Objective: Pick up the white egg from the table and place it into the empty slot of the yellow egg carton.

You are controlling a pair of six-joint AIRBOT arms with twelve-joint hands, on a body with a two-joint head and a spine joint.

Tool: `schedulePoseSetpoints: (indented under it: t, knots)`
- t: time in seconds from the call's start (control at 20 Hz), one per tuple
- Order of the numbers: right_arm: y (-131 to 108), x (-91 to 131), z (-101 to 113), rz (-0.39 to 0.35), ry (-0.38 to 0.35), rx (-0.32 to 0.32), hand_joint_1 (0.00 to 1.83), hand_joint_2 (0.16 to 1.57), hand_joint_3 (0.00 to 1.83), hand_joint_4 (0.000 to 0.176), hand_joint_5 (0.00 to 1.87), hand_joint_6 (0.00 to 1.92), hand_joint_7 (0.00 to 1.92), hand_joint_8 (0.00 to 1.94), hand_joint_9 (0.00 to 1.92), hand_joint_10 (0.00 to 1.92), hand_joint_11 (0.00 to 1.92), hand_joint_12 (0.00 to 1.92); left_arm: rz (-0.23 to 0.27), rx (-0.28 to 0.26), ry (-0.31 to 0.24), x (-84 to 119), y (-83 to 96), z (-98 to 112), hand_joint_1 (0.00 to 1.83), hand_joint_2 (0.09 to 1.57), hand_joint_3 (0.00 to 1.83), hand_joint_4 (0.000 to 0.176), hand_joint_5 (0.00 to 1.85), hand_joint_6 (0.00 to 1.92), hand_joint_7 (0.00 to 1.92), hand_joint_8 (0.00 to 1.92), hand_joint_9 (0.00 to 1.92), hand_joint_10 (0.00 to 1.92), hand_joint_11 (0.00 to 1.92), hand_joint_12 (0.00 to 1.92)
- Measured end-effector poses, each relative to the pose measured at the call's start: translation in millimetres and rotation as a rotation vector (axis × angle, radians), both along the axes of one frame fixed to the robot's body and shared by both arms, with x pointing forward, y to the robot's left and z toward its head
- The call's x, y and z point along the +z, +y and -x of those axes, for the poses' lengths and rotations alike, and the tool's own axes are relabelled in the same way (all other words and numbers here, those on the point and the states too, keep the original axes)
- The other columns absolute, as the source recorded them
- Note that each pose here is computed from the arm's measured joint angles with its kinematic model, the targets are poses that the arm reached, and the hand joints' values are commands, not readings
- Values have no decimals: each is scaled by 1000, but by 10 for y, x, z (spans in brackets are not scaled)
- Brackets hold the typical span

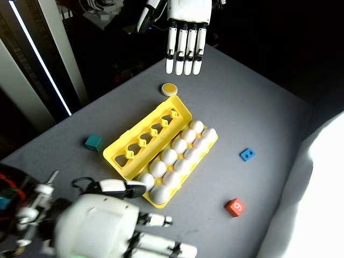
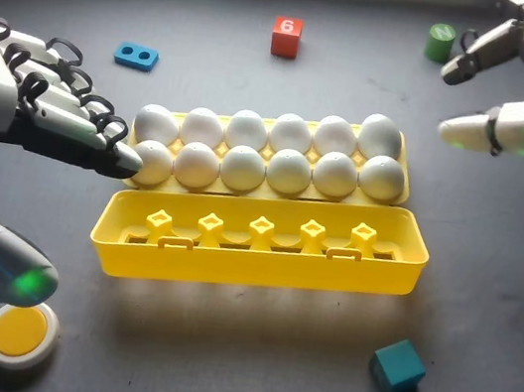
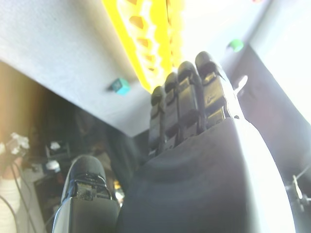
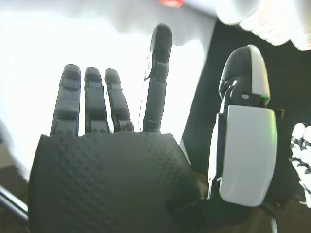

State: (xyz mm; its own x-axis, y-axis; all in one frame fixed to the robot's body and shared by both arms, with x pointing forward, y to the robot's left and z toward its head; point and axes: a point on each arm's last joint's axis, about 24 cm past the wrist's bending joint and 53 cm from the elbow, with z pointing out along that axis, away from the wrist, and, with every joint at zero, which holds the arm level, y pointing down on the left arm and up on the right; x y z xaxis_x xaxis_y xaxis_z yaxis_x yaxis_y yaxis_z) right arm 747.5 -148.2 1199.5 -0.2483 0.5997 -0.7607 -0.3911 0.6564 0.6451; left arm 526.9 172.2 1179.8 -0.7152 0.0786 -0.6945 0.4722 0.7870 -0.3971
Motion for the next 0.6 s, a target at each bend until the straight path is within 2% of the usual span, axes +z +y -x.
schedulePoseSetpoints:
  t: [0.05, 0.15, 0.2, 0.25, 0.3, 0.35, 0.5, 0.55, 0.6]
  knots:
    - [-33, 17, 51, 28, -6, 1, 637, 894, 0, 131, 884, 14, 21, 6, 0, 0, 0, 0, 0, 0, 0, 0, 0, 0, 0, 1123, 0, 0, 189, 1, 202, 1, 178, 0, 0, 357]
    - [-139, 55, 148, 48, 9, -2, 671, 883, 0, 122, 895, 17, 52, 16, 0, 0, 0, 0, -4, 2, -1, -4, 7, -3, 0, 1125, 0, 0, 172, 1, 186, 1, 158, 2, 0, 306]
    - [-216, 99, 203, 57, 8, -6, 706, 877, 0, 102, 905, 20, 82, 25, 0, 0, 0, 0, -7, 3, -3, -7, 14, -8, 0, 1131, 3, 0, 160, 0, 172, 0, 149, 0, 0, 303]
    - [-262, 121, 239, 60, 11, -10, 714, 873, 0, 105, 902, 14, 140, 16, 0, 0, 0, 0, -9, 3, -4, -7, 16, -10, 0, 1123, 0, 0, 145, 0, 161, 0, 137, 0, 0, 276]
    - [-315, 135, 275, 66, 17, -15, 694, 877, 0, 117, 889, 7, 155, 14, 0, 0, 0, 0, -8, 3, -3, -8, 14, -7, 0, 1123, 0, 0, 150, 2, 169, 3, 146, 3, 0, 295]
    - [-376, 144, 329, 74, 30, -19, 693, 888, 3, 103, 869, 1, 144, 7, 0, 0, 0, 0, -9, 1, -3, -9, 8, -3, 0, 1124, 0, 0, 165, 5, 181, 5, 158, 5, 0, 317]
    - [-483, 188, 452, 84, 45, -27, 684, 939, 9, 47, 850, 0, 246, 15, 13, 3, 0, 0, -9, -1, -4, -8, 1, 2, 0, 1130, 1, 0, 192, 4, 201, 3, 169, 2, 0, 350]
    - [-508, 196, 479, 88, 49, -29, 653, 966, 16, 38, 807, 0, 261, 14, 39, 13, 0, 0, -9, -1, -3, -8, 1, 2, 0, 1131, 1, 0, 212, 2, 226, 3, 195, 3, 0, 409]
    - [-520, 197, 515, 93, 55, -27, 465, 1038, 15, 56, 685, 0, 255, 5, 78, 19, 0, 0, -9, -1, -3, -8, 0, 3, 0, 1129, 0, 0, 194, 1, 206, 1, 178, 1, 0, 378]
